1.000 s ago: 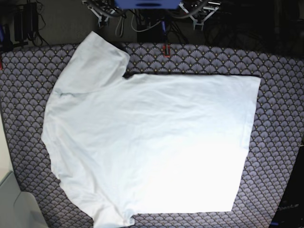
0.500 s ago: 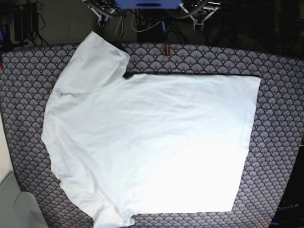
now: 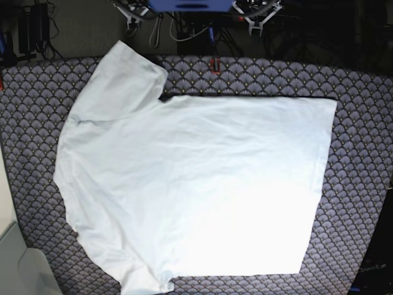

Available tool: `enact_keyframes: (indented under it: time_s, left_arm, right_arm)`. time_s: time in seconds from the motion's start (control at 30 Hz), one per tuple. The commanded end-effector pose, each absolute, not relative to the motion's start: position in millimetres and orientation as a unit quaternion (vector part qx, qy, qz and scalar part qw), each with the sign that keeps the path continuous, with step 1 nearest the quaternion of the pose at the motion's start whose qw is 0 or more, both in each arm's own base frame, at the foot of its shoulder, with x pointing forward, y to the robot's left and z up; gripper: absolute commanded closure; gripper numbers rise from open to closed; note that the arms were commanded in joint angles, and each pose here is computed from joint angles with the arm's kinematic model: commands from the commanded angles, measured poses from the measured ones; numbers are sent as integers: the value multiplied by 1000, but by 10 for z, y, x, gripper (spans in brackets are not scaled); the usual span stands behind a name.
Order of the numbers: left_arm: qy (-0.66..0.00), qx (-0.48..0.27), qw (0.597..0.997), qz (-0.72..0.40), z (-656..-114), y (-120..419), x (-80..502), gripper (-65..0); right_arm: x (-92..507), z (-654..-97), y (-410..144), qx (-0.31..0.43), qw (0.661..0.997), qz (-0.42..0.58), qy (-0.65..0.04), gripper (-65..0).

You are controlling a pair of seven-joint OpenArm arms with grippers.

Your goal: Fold the T-shirt properly

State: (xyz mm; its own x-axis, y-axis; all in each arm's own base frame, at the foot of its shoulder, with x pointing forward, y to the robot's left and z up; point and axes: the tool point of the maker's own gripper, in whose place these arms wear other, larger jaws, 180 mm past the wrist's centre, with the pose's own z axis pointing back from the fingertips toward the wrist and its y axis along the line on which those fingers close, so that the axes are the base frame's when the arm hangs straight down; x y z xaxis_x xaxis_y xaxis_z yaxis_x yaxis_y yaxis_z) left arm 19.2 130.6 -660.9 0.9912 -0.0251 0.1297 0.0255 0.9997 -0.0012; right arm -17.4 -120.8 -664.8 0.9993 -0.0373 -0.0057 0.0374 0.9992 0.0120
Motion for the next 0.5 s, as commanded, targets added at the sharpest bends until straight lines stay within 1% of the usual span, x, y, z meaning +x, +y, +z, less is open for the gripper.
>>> enact_keyframes:
  time_s: [0.0, 0.33, 0.4, 0.47]
  left_arm:
    - [-66, 2, 998, -14, -6607, 1341, 176, -3]
    - [-64, 3, 998, -14, -6607, 1351, 163, -3]
    - [-63, 2, 998, -14, -6606, 1350, 120, -3]
    - [-66, 2, 998, -14, -6594, 1353, 61, -3]
  right_arm:
    - [-219, -6647, -1232, -1, 1000, -18, 6, 0]
    - [-214, -6646, -1231, 0, 1000, -17, 4, 0]
    - [-203, -6639, -1237, -1, 1000, -17, -10, 0]
    - [-217, -6606, -1261, -3, 999, -16, -42, 0]
